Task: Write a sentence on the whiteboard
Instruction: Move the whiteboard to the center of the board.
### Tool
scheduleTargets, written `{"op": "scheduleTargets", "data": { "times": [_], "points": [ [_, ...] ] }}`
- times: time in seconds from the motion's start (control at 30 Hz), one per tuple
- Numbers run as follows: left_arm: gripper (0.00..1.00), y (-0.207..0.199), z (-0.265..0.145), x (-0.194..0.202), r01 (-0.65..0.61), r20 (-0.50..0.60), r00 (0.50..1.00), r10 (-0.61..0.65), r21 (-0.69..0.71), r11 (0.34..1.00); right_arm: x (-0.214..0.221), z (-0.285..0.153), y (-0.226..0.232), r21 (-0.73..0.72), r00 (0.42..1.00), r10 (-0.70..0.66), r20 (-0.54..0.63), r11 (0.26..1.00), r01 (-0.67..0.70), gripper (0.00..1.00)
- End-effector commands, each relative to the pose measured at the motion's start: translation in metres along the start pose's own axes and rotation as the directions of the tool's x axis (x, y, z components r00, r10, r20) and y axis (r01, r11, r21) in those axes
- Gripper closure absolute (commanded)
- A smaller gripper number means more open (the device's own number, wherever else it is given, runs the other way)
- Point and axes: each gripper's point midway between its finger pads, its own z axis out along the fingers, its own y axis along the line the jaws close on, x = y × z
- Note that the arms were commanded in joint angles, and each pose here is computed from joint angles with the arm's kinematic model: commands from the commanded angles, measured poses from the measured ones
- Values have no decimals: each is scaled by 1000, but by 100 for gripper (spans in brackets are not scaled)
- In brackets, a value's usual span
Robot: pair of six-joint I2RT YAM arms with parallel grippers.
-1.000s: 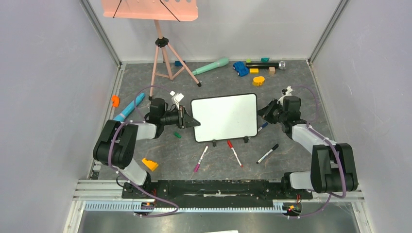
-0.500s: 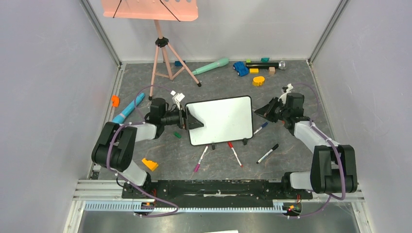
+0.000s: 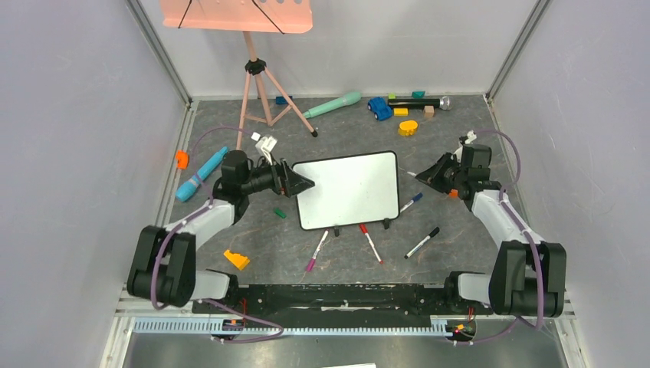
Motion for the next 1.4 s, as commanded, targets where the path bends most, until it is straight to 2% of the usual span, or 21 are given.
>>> {"op": "scheduleTargets", "data": {
  "times": [0.0, 0.2, 0.43, 0.6, 0.93, 1.1, 1.17, 1.3, 1.37],
  "points": [
    [0, -2, -16, -7, -65, 19, 998, 67, -78, 995, -40, -23, 22, 9, 991, -66, 114, 998, 65, 100],
    [0, 2, -44, -11, -108, 59, 990, 127, -252, 962, -45, -47, 32, 6, 983, -75, 166, 997, 75, 100],
    [0, -26, -47, -10, -125, 29, 991, 131, -144, 982, -33, -72, 33, 0, 975, -74, 208, 997, 75, 100],
    [0, -27, -57, -19, -136, 28, 989, 145, -208, 969, -33, -86, 41, -25, 967, -71, 245, 996, 80, 100],
    [0, -60, -62, -41, -169, 11, 985, 172, -131, 977, -46, -101, 62, -70, 953, -98, 286, 990, 123, 100],
    [0, -66, -72, -65, -205, 75, 972, 223, -198, 959, -56, -102, 78, -72, 942, -154, 298, 981, 183, 100],
    [0, -65, -72, -69, -165, 98, 977, 189, -216, 962, -61, -104, 86, -72, 936, -176, 306, 976, 207, 100],
    [0, -66, -68, -70, 23, 197, 980, 16, -192, 981, -57, -100, 99, -98, 936, -200, 290, 967, 237, 100],
    [0, -64, -68, -74, 98, 254, 966, -48, -189, 977, -56, -99, 108, -119, 935, -211, 285, 960, 253, 100]
  ]
}}
